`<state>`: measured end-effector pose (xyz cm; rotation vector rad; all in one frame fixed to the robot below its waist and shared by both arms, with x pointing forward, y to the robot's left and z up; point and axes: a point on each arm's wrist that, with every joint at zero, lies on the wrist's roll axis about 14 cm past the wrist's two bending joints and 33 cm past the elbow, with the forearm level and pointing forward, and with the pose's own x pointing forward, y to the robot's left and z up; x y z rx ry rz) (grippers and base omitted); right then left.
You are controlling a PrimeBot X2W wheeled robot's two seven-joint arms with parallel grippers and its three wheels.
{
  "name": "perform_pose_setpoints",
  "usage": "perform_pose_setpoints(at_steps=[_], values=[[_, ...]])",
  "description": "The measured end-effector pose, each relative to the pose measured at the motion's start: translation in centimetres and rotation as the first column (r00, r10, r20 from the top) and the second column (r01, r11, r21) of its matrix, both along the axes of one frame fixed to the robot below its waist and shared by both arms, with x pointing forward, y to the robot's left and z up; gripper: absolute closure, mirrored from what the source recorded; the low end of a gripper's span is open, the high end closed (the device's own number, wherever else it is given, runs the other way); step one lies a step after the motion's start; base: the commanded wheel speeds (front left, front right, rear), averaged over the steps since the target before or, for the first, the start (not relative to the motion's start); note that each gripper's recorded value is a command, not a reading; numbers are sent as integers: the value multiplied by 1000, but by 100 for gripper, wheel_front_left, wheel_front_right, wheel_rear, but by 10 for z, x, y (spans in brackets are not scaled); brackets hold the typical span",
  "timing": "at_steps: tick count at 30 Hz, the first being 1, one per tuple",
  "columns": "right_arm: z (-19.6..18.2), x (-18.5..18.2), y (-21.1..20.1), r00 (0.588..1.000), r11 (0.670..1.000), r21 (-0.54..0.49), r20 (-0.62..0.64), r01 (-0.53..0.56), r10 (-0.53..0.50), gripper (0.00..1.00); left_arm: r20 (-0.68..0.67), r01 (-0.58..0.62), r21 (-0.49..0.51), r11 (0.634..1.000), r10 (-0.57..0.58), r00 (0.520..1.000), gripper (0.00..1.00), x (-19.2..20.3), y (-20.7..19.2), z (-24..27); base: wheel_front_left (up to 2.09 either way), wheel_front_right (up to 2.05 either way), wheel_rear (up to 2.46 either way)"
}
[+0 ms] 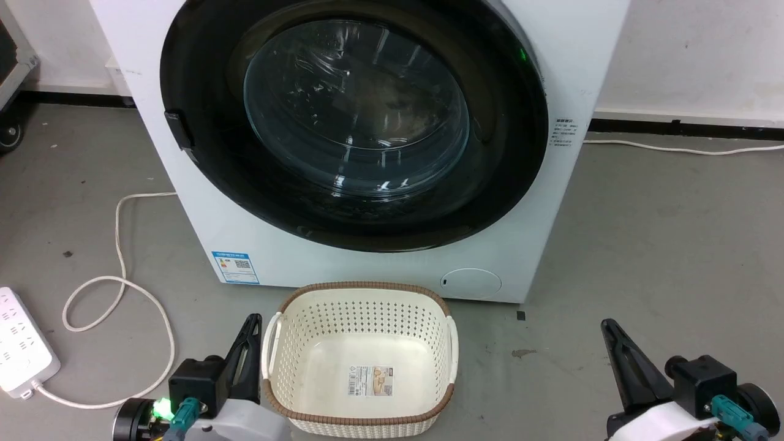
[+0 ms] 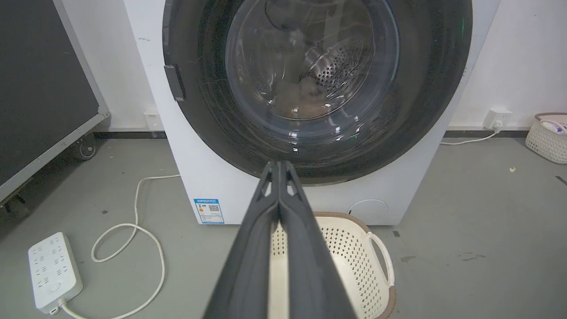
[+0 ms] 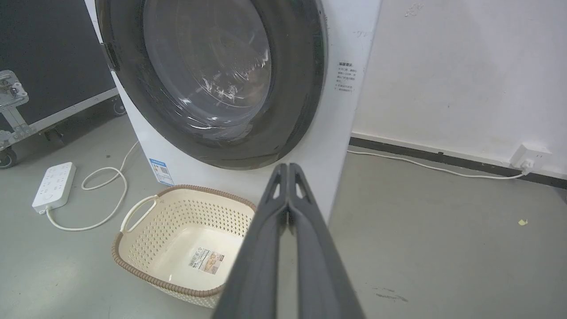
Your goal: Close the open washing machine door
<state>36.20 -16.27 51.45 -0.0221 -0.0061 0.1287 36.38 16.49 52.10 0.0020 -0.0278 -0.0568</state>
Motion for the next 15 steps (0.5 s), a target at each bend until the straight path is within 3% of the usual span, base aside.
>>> perform_pose_setpoints(at_steps=[15], values=[[3,3,1,1000,1000,-12,-6,-1,1,100,-16,-23,17,1000,23,1000,100,2,5,1,0,0,0]])
